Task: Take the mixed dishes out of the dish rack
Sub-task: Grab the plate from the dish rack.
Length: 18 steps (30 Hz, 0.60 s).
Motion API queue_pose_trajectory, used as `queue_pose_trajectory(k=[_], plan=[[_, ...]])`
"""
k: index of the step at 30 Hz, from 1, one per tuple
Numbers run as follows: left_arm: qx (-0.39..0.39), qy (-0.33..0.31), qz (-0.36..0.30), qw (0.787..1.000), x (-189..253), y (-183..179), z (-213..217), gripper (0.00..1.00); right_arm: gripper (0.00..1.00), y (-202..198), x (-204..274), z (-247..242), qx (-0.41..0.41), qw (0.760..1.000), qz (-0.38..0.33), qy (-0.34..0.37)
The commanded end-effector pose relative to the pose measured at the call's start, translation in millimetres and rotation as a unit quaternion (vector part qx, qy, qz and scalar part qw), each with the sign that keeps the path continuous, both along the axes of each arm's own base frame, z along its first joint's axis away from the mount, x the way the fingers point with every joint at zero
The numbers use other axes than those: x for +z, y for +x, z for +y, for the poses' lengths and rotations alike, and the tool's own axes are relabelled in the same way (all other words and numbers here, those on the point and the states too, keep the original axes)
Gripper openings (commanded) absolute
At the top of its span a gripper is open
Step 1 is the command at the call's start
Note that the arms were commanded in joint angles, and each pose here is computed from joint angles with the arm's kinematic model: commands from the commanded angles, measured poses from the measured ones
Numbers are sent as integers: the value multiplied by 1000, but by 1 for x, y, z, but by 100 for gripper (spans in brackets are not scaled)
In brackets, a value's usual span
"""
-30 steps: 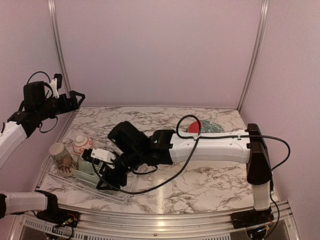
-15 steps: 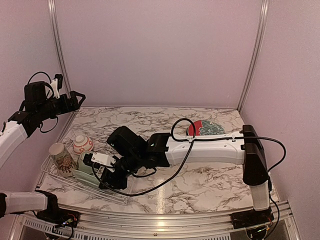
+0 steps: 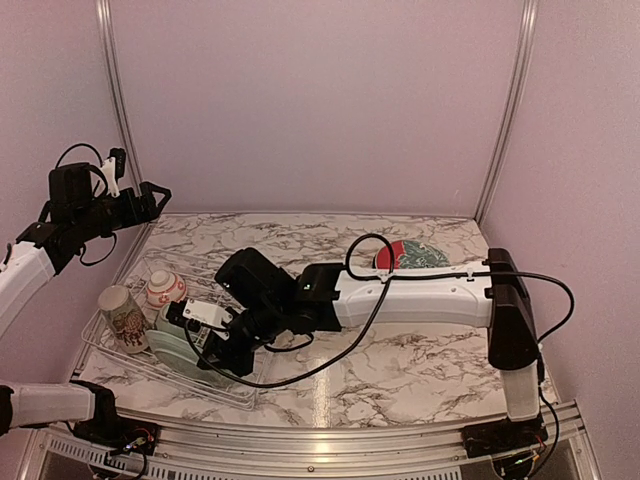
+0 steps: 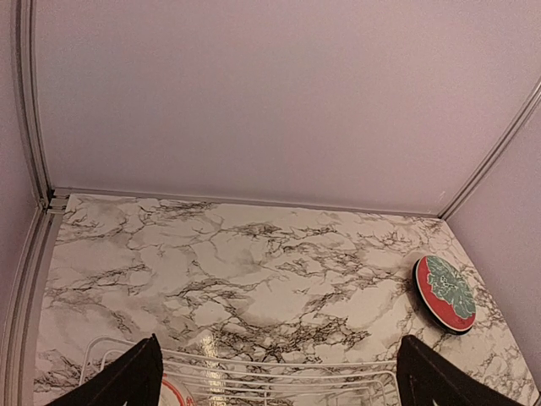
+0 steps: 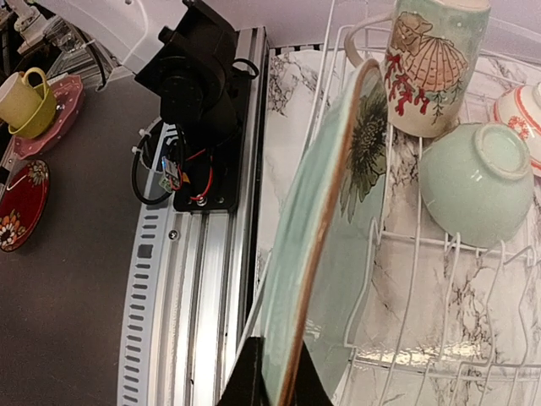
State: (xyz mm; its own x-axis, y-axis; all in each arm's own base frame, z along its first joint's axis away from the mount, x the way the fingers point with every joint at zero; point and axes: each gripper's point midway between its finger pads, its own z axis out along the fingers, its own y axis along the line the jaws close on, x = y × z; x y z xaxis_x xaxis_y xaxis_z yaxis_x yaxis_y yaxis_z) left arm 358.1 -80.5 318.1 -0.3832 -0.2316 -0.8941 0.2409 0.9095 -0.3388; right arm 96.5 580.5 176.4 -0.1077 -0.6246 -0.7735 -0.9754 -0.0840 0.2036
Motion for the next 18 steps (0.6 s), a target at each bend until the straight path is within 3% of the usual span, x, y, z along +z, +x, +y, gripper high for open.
queue_pose_trajectory(k=[1, 18], plan=[[-3, -3, 2, 1000, -3, 1, 0, 99, 0, -9, 24, 5, 11, 999, 2, 37], [-4, -3, 3, 1000, -4, 2, 0, 99, 0, -7, 86, -3, 4, 993, -33, 113]])
